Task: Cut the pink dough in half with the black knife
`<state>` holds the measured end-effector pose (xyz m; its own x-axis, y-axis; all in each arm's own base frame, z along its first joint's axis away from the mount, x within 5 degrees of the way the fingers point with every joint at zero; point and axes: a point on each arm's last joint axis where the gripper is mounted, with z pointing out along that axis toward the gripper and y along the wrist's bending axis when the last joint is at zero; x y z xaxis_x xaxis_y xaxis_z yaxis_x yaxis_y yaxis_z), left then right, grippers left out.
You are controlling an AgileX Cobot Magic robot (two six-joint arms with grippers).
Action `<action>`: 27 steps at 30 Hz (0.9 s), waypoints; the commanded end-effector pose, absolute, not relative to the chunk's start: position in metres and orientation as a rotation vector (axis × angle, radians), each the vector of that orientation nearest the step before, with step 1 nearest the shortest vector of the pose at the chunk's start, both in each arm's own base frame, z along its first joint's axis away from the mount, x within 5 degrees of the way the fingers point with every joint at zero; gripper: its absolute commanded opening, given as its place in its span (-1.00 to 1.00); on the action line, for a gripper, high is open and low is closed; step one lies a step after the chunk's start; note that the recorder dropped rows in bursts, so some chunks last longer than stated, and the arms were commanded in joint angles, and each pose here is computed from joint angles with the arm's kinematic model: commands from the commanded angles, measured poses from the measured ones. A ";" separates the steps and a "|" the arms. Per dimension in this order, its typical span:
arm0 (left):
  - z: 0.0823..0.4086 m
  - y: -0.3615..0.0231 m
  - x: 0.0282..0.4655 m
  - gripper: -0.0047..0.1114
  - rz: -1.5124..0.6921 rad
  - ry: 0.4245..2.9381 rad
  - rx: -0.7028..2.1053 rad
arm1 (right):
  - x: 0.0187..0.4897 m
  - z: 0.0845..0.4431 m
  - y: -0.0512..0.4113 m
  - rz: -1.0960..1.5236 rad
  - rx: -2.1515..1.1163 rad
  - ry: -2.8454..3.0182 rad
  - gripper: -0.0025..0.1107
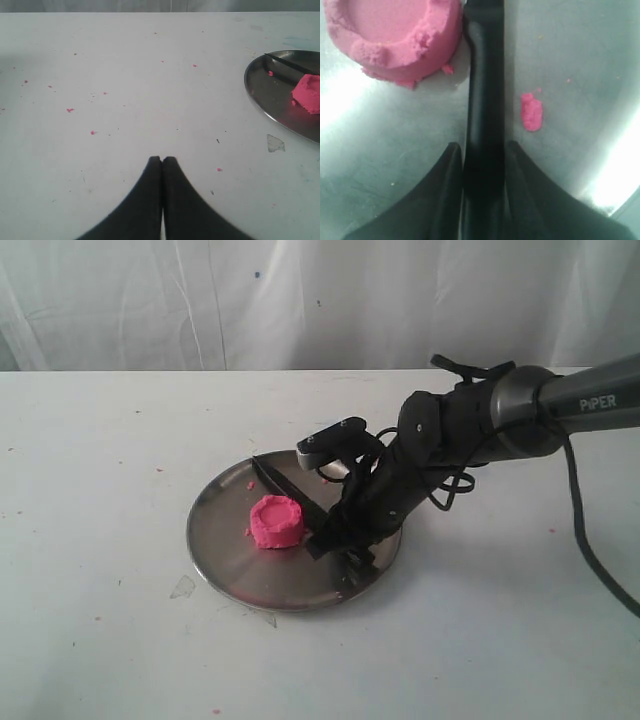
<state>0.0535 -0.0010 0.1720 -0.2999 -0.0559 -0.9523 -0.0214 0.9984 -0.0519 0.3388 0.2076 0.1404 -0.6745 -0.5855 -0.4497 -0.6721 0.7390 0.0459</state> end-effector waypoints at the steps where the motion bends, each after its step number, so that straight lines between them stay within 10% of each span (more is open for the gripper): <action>1: 0.172 -0.001 0.054 -0.92 -0.034 1.870 -0.061 | 0.337 0.165 0.203 0.254 -0.964 2.489 -0.55; 27: 0.172 -0.001 0.054 -0.92 -0.034 1.870 -0.061 | 0.295 0.168 0.180 0.214 -1.048 2.741 -0.45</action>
